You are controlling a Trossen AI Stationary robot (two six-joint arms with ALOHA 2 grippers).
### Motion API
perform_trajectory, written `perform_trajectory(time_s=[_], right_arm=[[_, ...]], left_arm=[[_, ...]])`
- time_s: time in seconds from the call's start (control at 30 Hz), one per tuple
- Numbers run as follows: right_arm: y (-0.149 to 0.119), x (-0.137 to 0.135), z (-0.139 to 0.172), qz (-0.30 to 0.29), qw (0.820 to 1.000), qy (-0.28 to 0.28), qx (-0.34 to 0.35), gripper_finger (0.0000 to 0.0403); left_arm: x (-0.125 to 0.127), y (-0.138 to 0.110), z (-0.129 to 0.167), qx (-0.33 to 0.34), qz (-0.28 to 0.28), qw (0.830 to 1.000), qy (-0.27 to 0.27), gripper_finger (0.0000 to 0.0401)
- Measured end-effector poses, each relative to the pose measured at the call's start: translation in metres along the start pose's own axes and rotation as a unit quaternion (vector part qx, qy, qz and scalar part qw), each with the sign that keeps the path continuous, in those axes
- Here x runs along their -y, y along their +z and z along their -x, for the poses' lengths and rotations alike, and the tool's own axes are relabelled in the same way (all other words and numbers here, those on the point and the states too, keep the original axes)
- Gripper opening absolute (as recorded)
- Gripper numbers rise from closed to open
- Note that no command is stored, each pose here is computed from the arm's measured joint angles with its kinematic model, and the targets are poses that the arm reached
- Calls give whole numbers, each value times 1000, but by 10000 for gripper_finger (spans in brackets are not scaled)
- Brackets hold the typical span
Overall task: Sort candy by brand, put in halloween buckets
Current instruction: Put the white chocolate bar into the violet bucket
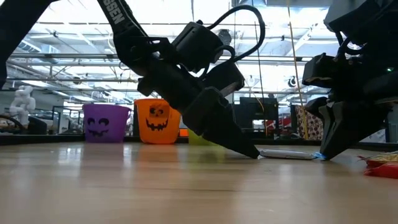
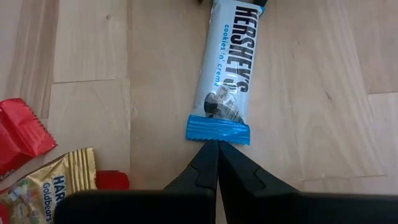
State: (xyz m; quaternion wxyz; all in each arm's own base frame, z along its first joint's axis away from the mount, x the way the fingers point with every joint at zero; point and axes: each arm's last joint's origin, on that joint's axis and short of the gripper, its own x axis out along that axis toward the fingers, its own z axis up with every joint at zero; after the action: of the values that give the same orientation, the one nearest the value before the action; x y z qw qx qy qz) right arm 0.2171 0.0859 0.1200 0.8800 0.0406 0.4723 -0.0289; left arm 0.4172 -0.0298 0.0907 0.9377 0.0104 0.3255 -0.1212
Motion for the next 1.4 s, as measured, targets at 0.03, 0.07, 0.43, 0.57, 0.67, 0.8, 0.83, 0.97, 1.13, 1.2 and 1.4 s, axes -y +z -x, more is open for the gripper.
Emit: perform_trajectory(time_s=[0.03, 0.07, 0.43, 0.57, 0.67, 0.8, 0.83, 0.97, 1.13, 1.2, 1.4], right_arm=[[0, 0, 0, 0, 1000, 0, 0, 4], [0, 0, 0, 0, 1000, 0, 0, 4], [0, 0, 0, 0, 1000, 0, 0, 4], [0, 0, 0, 1, 1000, 0, 0, 4], [0, 0, 0, 1, 1000, 0, -1, 4], [0, 0, 0, 1, 1000, 0, -1, 4], [0, 0, 0, 1, 1000, 0, -1, 4], [0, 0, 0, -1, 1000, 2, -2, 4], [-1, 0, 0, -6, 1000, 8, -8, 4], [-1, 0, 0, -6, 1000, 9, -8, 4], [-1, 0, 0, -23, 1000, 7, -9, 5]], left_arm=[[0, 0, 0, 0, -2, 1000, 2, 182], [0, 0, 0, 1, -2, 1000, 2, 180], [0, -1, 0, -2, -42, 999, 5, 71], [0, -1, 0, -2, -62, 998, 5, 19], [0, -1, 0, -2, -63, 998, 5, 6], [0, -1, -1, 5, -64, 998, 2, 7], [-1, 0, -1, 7, -65, 998, 1, 7], [0, 2, 0, 14, -68, 998, 2, 4], [0, 6, 4, 20, -80, 997, 4, 3], [0, 11, 8, 29, -82, 996, 5, 2], [1, 25, 18, 55, -91, 994, 9, 1]])
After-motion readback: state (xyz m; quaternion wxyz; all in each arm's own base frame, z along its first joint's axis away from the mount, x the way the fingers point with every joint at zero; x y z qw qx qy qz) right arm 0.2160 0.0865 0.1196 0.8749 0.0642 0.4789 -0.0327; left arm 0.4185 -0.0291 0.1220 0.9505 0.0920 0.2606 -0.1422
